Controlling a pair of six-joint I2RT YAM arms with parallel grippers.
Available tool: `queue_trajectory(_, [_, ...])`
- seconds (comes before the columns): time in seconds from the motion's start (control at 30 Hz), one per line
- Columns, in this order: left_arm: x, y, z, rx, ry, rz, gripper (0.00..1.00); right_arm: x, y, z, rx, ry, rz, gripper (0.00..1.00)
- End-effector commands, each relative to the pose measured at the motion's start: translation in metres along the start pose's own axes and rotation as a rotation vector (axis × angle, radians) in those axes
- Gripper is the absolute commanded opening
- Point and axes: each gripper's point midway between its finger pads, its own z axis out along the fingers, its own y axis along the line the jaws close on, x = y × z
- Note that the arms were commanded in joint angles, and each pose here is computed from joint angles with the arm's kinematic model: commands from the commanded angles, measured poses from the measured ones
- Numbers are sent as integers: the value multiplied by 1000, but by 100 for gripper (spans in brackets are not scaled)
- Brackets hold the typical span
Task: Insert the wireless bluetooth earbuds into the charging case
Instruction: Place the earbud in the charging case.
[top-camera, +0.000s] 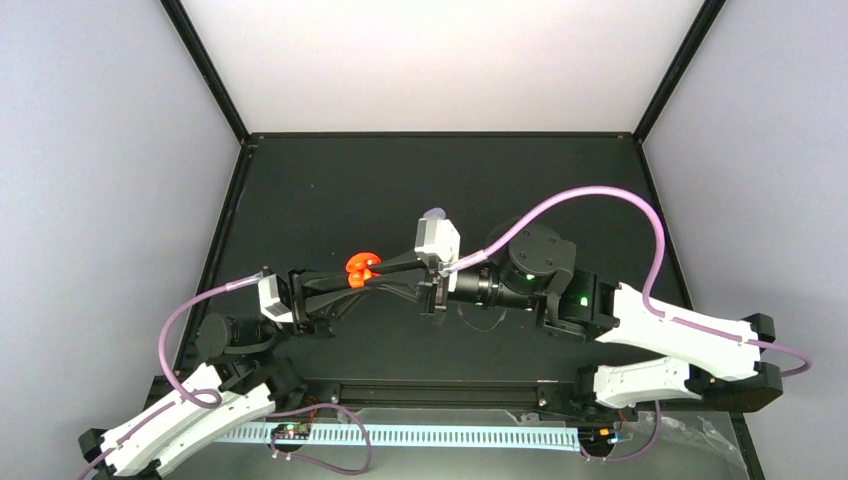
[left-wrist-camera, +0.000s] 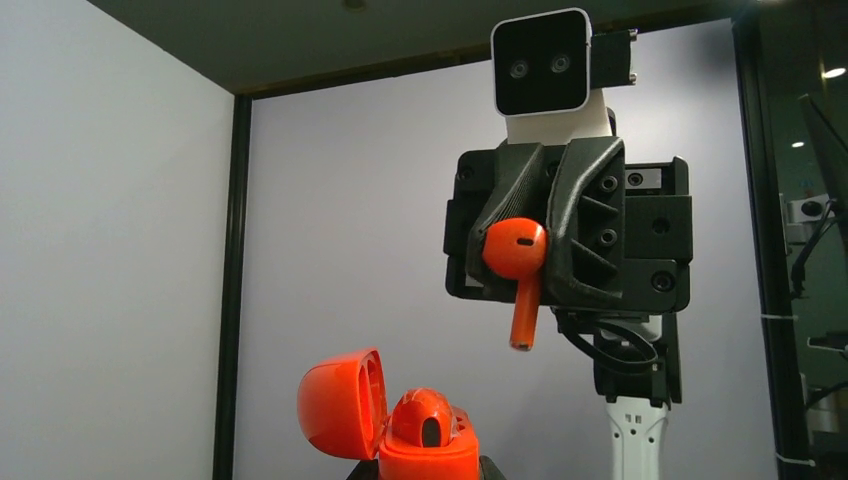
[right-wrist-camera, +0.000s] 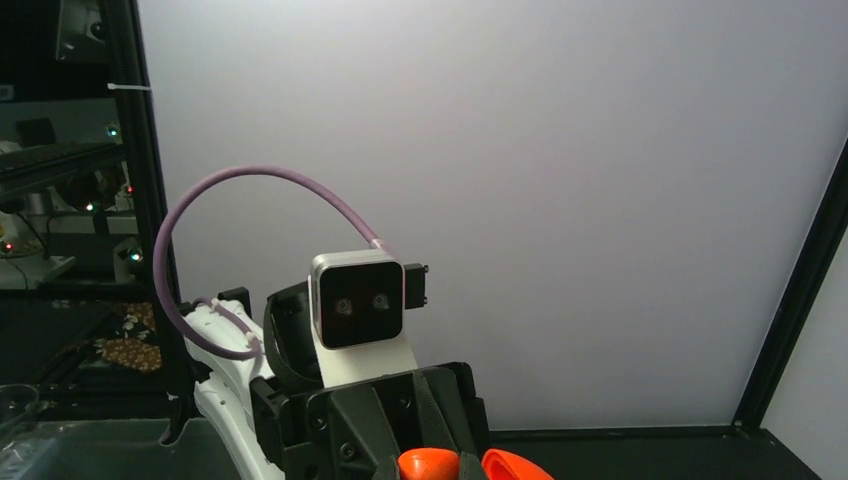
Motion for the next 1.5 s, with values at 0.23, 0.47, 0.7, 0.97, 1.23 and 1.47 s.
queue_trajectory(0.23, [-16,-21,-2,102,-25,64,2,-7,-3,5,30,-14,-13,1])
queue_trajectory(0.47, [-18,-23,-2,108,-29,71,1,-6,-3,3,35,-9,-10,1])
queue_trajectory(0.7, [-22,-19,-2,85,-44,63,2,-1,-5,1,55,1,-13,1])
queue_trajectory(0.97, [-24,-16,-2,66,-56,58,2,5,-8,2,73,17,-7,1])
queue_trajectory(1.23, [-26,-13,-3,48,-65,42,2,9,-12,3,92,26,1,1])
queue_trajectory(1.47, [-28,-13,-2,46,-68,36,2,13,-11,5,89,42,7,1])
